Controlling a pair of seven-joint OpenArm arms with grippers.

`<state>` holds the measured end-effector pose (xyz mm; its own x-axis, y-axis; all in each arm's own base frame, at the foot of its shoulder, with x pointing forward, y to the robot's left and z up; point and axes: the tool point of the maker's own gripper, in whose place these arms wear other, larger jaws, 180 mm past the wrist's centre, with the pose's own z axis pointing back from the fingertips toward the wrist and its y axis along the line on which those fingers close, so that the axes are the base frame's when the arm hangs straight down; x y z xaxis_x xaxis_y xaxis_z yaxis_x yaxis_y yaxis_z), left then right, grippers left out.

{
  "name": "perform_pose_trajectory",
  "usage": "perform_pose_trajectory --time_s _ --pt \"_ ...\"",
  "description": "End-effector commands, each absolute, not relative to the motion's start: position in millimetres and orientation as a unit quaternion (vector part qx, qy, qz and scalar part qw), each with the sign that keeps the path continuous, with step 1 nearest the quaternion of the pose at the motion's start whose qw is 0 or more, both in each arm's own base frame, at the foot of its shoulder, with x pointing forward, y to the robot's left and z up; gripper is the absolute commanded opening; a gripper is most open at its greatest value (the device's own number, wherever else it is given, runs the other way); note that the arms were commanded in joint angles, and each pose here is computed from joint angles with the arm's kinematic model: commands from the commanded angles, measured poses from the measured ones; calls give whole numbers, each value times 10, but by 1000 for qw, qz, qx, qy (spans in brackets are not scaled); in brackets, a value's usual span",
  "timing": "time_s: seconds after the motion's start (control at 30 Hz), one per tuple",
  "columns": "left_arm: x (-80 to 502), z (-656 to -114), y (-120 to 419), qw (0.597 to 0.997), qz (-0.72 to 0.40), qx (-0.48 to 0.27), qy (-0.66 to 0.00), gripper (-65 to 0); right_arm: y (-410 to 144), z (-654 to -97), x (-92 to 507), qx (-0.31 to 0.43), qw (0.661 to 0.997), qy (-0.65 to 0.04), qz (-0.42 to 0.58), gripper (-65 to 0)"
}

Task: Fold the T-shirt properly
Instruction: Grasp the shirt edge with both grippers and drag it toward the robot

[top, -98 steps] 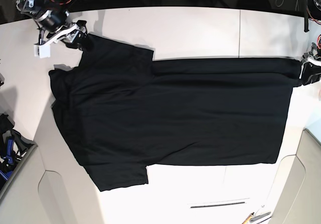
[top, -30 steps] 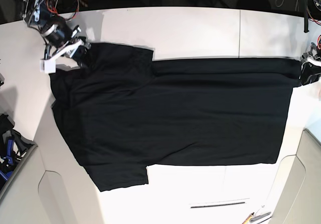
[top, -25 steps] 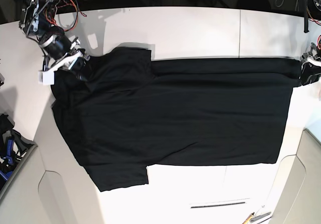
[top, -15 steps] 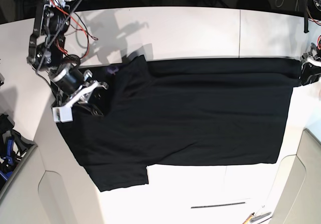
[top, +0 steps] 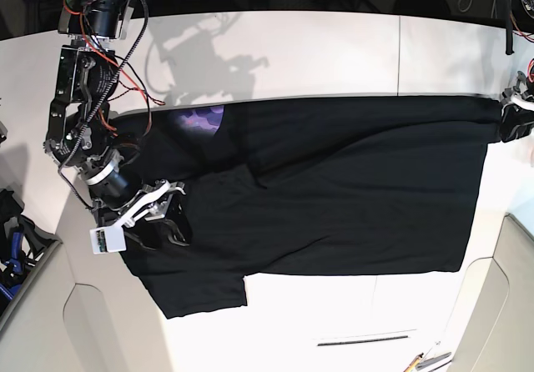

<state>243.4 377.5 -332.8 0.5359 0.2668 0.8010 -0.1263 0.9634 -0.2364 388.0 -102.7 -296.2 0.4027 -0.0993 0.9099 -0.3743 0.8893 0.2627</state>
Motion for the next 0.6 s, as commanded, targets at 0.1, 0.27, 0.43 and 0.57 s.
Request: perform_pose_trajectory --time_s 0.1,0.27,0.43,0.57 --pt "2539 -3090 3720 853 85 -97 -505 -377 -1147 -2884 3917 212 810 -541 80 -305" --pt "2605 -2951 3595 842 73 -117 -521 -475 -1333 -3051 3797 215 838 -499 55 -545" --pt "2705 -3123 3249 864 19 -129 -486 -650 -1525 -3199 3658 206 848 -487 26 -650" --pt "2778 -3468 3057 899 -58 -72 -428 -650 -1658 -3416 3520 163 867 -471 30 -650"
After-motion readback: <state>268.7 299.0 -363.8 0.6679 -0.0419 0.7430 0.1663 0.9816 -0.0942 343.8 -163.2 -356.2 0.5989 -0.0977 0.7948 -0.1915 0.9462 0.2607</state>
